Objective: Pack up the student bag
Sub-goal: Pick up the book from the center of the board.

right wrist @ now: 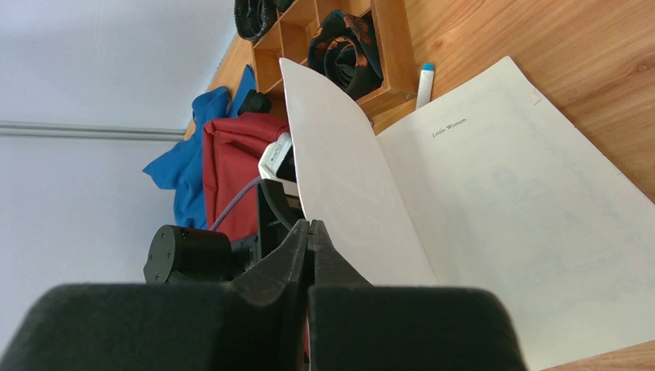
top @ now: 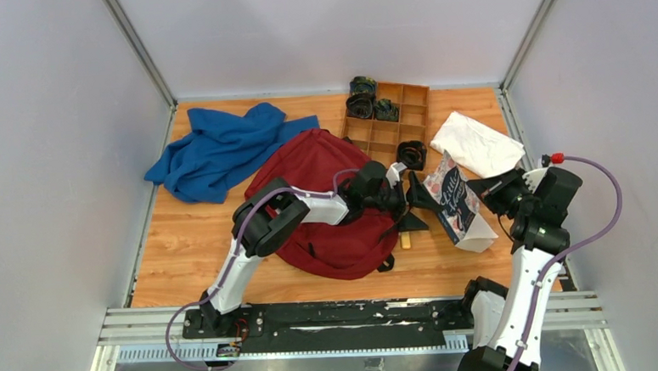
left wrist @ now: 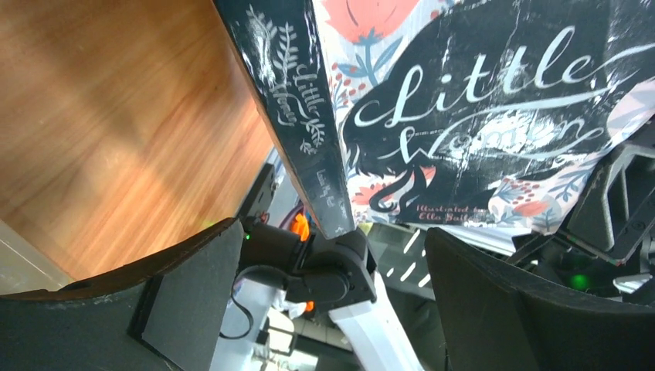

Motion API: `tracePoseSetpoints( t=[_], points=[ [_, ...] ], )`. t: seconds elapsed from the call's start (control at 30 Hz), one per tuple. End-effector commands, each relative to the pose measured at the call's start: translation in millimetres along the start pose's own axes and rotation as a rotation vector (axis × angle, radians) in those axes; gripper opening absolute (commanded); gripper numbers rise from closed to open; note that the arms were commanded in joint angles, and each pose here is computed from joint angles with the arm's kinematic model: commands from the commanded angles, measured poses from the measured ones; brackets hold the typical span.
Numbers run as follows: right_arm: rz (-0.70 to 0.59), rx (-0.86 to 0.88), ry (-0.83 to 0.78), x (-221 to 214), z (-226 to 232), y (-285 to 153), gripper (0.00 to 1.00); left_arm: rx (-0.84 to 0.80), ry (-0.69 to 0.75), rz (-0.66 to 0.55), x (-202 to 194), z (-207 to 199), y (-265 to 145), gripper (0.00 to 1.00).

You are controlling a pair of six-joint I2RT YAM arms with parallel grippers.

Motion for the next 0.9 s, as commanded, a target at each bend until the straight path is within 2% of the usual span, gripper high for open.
tracePoseSetpoints(
  t=[0.0,0.17,0.4,0.73,0.87],
  points=[
    [-0.014,0.037,-0.001,3,12,-3,0.0,-0.003,0.042,-0.089,16,-5,2,0.94],
    [-0.017,-0.006,0.027,4,-5,7,0.0,0.004,0.003,-0.113,24,4,11,0.93],
    [0.044,-0.137,0.176,-20,-67,27,0.0,-0.01,-0.003,-0.095,23,13,17,0.92],
    [0.036,-0.169,0.291,-20,-89,30,0.0,0.027,0.001,-0.096,17,32,17,0.92],
    [0.036,-0.24,0.323,-22,-114,30,0.0,0.029,0.0,-0.097,17,34,19,0.91]
  ],
)
Point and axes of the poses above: each gripper's point midway between its finger pads, its own y axis out along the fingers, its own z axis along the line the jaws close on, x = y × z, the point moved 1 cm from there along -y, back along the fingers, and after that the axes turned 13 degrees about y, right-handed, at the moved point
